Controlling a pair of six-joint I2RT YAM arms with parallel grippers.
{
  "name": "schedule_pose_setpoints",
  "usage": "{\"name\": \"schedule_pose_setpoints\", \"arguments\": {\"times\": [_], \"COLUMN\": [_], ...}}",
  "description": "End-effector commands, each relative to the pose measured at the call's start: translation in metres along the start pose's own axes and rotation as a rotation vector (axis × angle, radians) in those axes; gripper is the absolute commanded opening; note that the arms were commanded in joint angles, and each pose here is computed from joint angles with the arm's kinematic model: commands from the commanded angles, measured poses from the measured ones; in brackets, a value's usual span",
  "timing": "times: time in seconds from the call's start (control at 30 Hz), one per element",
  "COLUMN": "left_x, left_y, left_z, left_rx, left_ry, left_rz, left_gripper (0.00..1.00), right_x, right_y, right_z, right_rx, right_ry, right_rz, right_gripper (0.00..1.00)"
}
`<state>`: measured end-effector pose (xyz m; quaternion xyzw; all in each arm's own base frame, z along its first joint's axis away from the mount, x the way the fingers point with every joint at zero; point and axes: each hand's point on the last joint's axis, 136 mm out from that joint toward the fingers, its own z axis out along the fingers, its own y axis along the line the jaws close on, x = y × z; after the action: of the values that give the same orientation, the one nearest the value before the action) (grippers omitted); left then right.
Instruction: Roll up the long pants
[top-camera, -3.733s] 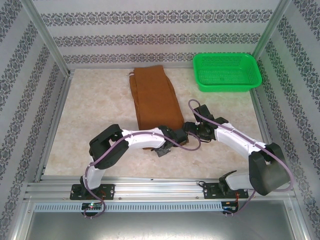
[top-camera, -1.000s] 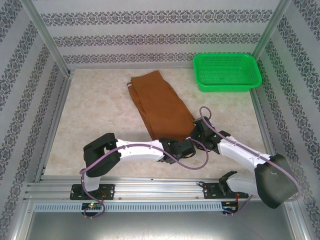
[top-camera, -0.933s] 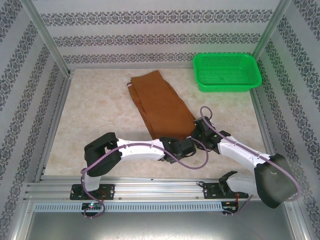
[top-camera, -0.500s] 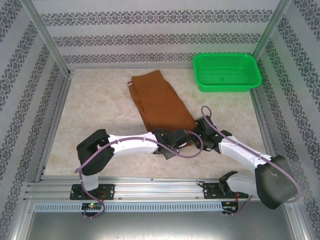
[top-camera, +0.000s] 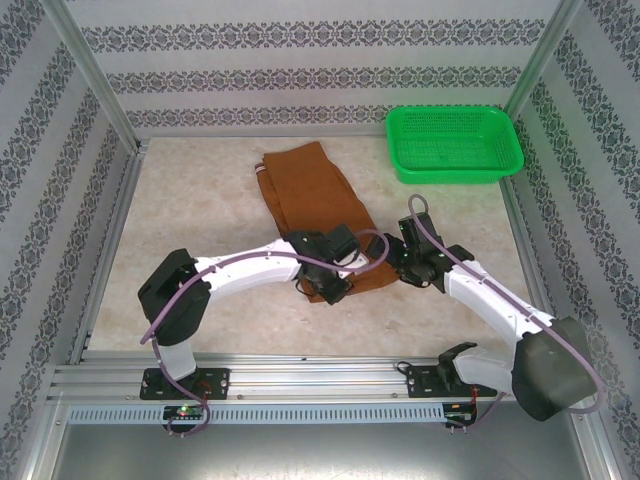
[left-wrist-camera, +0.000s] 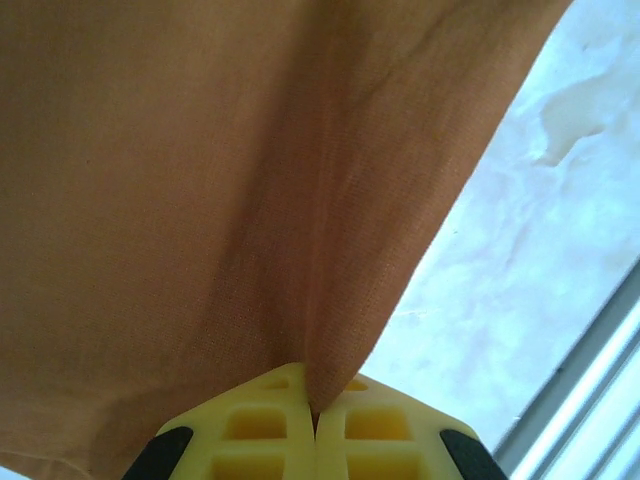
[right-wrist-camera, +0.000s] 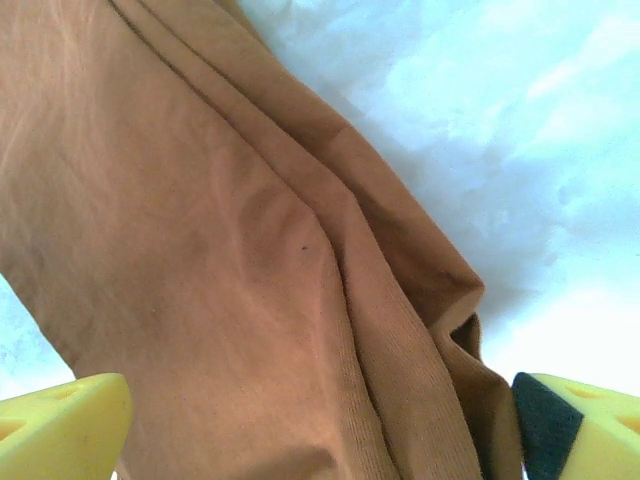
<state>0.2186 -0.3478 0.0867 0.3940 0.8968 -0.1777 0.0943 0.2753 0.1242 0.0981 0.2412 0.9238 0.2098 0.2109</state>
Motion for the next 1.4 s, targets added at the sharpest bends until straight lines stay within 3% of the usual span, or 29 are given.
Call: {"name": "schedule_pose_setpoints", "arguments": {"times": [0.0,0.27,0.43,0.63,0.67,0.7,0.8,1.07,1.17,1.37], "left_x": [-0.005,-0.042,-0.057,-0.055,-0.052,-0.051,-0.051,-0.050,-0.049,-0.049], "left_y": [-0.025,-0.009,0.002,0.034,0.043,0.054,0.077,0.101,0.102,0.102], "left_z": [-0.024,-0.047,-0.052,-0.007,0.002,0.009,0.020,0.022,0.023,0.027], "left_rx": [0.190,0.460,0.564,0.594,0.589,0.590,0.603,0.586,0.574,0.576], "left_ry": [-0.028,-0.098,-0.074,0.040,0.054,0.058,0.049,0.049,0.063,0.080], "left_rz": [-0.111,-0.396,-0.558,-0.717,-0.743,-0.776,-0.848,-0.875,-0.845,-0.801], "left_gripper": [0.00,0.00,0.00,0.00,0.00,0.00,0.00,0.00,0.00,0.00], "right_x": [-0.009,-0.021,-0.023,-0.026,-0.027,-0.028,-0.032,-0.033,-0.034,-0.035], "right_y": [-0.014,-0.023,-0.011,0.010,0.012,0.015,0.019,0.041,0.053,0.066], "right_z": [-0.013,-0.029,-0.035,-0.039,-0.039,-0.038,-0.037,-0.012,0.002,0.041], "right_rx": [0.022,0.019,-0.038,-0.126,-0.133,-0.141,-0.148,-0.175,-0.182,-0.167], "right_ry": [-0.049,-0.083,-0.078,-0.065,-0.066,-0.064,-0.070,0.016,0.048,0.125], "right_rz": [0.024,0.068,0.065,0.065,0.064,0.063,0.065,0.035,0.013,-0.011], "right_gripper": [0.97,0.94,0.84,0.70,0.66,0.52,0.31,0.23,0.00,0.00]}}
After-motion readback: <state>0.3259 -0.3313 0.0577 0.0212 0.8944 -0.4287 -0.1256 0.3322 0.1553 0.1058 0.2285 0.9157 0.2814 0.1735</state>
